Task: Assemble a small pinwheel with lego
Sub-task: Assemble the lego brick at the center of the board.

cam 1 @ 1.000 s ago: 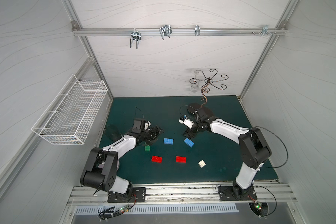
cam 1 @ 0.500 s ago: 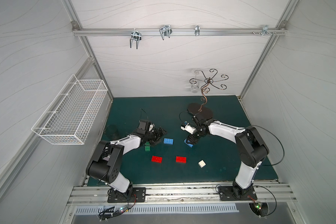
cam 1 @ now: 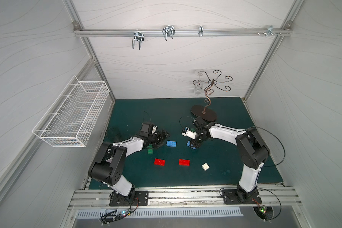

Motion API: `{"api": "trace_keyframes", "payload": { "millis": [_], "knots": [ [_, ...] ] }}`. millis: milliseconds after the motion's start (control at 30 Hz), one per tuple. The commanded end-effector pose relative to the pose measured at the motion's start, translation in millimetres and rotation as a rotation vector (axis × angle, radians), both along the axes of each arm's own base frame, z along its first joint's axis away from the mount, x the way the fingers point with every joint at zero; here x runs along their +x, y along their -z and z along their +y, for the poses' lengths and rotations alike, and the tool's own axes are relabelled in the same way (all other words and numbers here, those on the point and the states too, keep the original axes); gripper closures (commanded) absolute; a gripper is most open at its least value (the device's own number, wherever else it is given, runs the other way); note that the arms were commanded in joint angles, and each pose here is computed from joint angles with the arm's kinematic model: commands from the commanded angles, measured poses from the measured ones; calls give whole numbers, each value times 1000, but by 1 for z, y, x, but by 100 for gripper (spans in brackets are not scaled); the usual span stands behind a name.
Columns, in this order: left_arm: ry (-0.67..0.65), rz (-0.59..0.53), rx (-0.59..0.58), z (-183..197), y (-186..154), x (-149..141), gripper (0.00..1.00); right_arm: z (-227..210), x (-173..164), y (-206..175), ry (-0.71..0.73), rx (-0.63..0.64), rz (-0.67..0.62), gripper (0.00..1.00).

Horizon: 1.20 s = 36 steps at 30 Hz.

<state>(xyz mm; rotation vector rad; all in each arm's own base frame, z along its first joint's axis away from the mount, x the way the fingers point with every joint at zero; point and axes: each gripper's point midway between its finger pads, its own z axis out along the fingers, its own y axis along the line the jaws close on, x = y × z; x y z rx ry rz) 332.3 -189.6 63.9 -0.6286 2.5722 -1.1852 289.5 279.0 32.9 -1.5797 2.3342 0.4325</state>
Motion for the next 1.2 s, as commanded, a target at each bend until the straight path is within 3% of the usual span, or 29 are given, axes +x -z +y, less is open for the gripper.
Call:
{"api": "trace_keyframes", "payload": {
  "millis": [0, 367, 967, 1167],
  "knots": [
    [-3, -42, -35, 0, -13, 7, 8, 21, -11, -1, -141, 32, -9, 71],
    [-69, -44, -55, 28, -19, 14, 9, 60, -9, 8, -324, 19, -27, 70],
    [-60, -34, -52, 27, -11, 13, 9, 68, -19, 21, -326, -10, 35, 67],
    [-58, -31, -46, 28, -8, 11, 8, 68, -18, 17, -318, 6, 10, 51]
  ]
}}
